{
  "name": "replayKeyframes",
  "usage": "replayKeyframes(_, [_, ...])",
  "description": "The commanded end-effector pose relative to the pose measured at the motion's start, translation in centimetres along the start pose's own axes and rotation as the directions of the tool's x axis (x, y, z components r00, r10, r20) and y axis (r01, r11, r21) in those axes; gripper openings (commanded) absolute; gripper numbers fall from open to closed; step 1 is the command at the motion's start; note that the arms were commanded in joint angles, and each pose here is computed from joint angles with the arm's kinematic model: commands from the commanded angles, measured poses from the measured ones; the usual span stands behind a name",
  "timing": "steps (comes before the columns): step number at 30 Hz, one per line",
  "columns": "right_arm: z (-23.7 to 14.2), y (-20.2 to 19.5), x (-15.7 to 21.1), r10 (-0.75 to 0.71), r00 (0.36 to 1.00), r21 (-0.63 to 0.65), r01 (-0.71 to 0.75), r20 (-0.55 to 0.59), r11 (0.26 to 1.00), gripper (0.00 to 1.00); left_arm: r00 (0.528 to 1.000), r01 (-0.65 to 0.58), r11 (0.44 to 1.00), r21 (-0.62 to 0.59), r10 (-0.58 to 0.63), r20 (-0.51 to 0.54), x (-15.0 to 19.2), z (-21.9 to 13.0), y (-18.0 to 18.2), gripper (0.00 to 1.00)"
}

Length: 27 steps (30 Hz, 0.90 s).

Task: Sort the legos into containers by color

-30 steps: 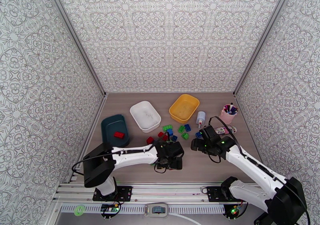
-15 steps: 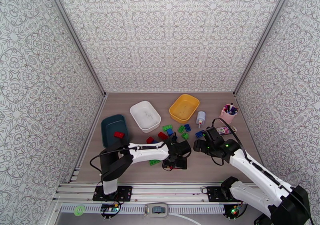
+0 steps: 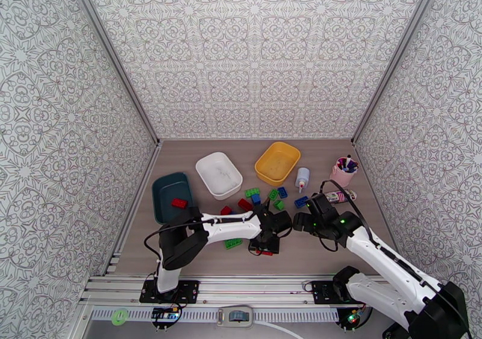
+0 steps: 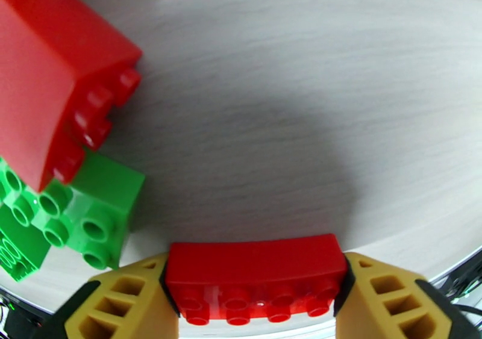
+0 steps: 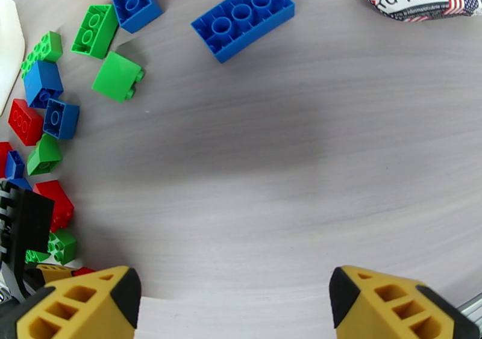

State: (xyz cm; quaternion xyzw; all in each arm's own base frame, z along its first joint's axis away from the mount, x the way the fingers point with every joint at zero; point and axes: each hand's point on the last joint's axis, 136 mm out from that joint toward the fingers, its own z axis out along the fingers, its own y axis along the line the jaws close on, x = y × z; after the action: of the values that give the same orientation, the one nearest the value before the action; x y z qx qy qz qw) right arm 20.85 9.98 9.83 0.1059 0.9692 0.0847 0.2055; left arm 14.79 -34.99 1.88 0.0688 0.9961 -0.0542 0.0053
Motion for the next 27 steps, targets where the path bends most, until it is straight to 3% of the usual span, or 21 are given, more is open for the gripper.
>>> replayKeyframes(1, [0.1,0.1,0.0,0.004,1.0,-0.015,-0.004,0.001,1.0,0.85,0.999,-0.014,1.0,0.005,0.013,0.05,-0.4,-1.8,-0.1,0.57])
replayKeyframes(16, [0.0,6.1,-0.7,-0.018,0.999,-0.261,0.006,-0.041,0.965,0.78,0.984,0.032,0.998,0.057,-0.041,0.171,-1.8,-6.5,2.3,0.52])
replayKeyframes(27, [-1.2,13.0,-0.9,-0.167,0.986,-0.339,0.151,-0.018,0.928,0.76,0.96,0.12,0.99,0.077,-0.135,0.245,-3.4,-9.7,7.3,0.51])
